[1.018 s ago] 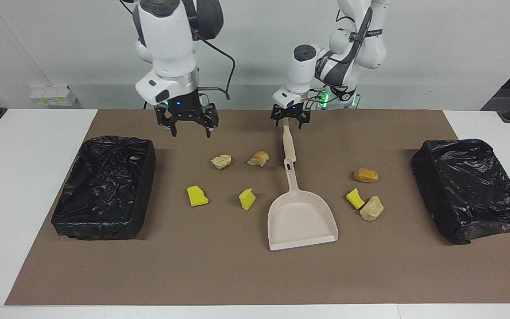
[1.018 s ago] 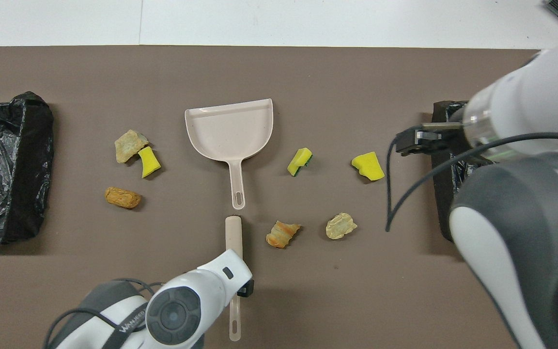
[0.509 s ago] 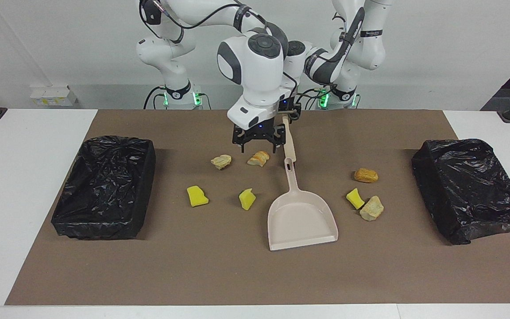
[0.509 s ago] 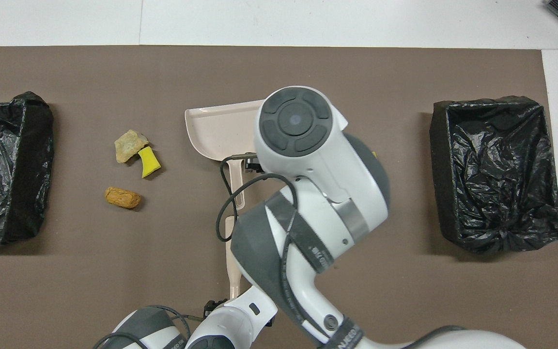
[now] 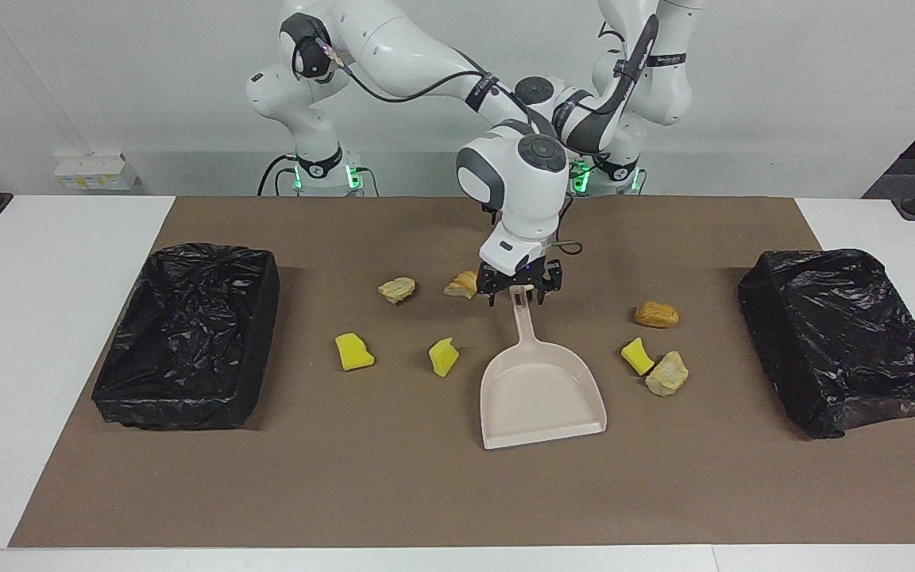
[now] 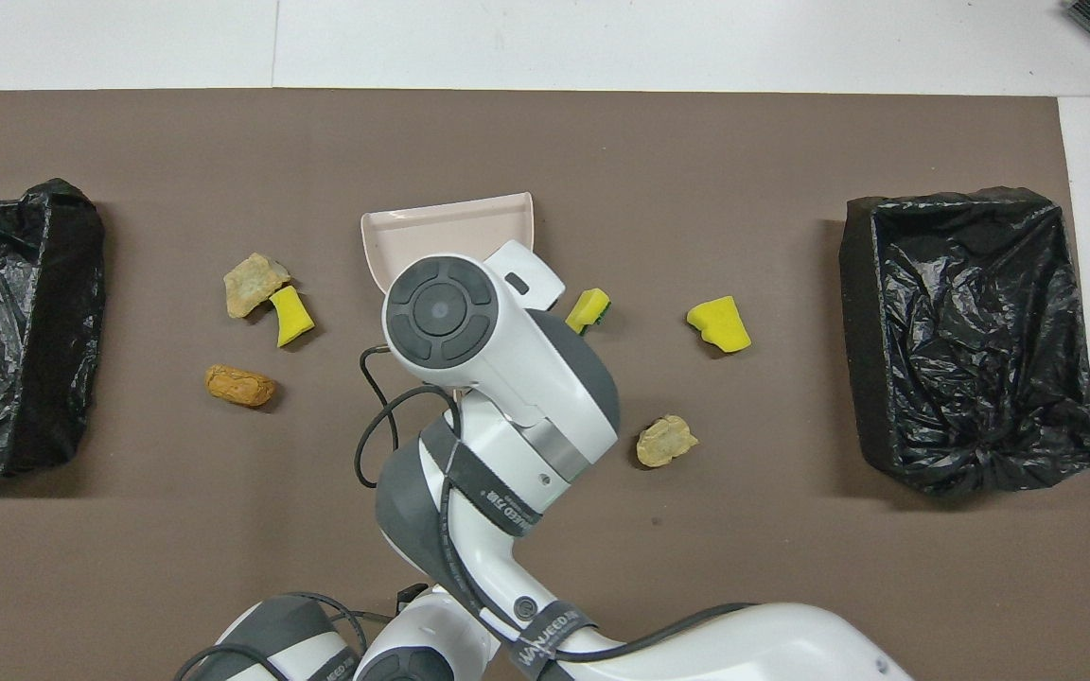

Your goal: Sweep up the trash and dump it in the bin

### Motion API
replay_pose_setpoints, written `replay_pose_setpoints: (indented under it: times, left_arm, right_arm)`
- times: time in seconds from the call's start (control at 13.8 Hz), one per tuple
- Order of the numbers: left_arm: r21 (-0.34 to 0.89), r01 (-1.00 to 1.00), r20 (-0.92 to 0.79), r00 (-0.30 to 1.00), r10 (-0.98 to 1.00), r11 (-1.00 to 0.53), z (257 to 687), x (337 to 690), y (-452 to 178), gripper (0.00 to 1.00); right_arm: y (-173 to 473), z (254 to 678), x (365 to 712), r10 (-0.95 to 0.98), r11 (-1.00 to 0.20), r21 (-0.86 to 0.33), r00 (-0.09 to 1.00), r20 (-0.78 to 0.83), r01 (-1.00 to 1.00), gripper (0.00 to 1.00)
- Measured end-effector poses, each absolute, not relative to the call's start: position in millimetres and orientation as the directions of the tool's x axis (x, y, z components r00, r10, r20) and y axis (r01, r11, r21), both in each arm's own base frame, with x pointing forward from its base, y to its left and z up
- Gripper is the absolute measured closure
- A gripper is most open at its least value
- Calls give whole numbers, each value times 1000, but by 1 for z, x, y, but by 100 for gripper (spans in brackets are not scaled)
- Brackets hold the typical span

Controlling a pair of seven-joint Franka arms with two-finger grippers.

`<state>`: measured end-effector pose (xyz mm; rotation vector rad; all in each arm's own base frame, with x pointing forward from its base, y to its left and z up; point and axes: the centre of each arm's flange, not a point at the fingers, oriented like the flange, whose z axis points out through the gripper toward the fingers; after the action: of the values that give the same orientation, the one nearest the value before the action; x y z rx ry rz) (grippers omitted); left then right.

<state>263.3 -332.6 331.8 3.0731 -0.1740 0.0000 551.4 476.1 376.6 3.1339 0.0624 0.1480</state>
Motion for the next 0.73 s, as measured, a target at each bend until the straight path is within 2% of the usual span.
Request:
replay_pose_setpoints:
  times: [0.22, 0.29, 0.44, 0.58, 0.65, 0.73]
  left_arm:
    - [64, -102, 4, 995, -102, -993, 332, 267, -330, 39]
    - [64, -101, 4, 995, -101, -993, 332, 267, -329, 47]
    - [64, -101, 5, 995, -100, -993, 332, 268, -329, 73]
    - [64, -99, 7, 995, -99, -993, 332, 269, -328, 74]
    - [63, -97, 7, 995, -96, -993, 333, 270, -328, 74]
    - [64, -91, 8, 996, -91, -994, 333, 272, -326, 74]
  right_arm:
    - [484, 348, 544, 60, -998, -7, 992, 108, 61, 0]
    - [486, 343, 539, 68, -998, -3, 992, 103, 68, 0]
    - [489, 340, 533, 77, -997, 3, 992, 98, 78, 4]
    - [488, 342, 534, 76, -997, 3, 992, 102, 76, 24]
    - [486, 342, 535, 74, -997, 5, 992, 104, 74, 38]
    - [485, 343, 536, 71, -997, 6, 992, 105, 71, 47]
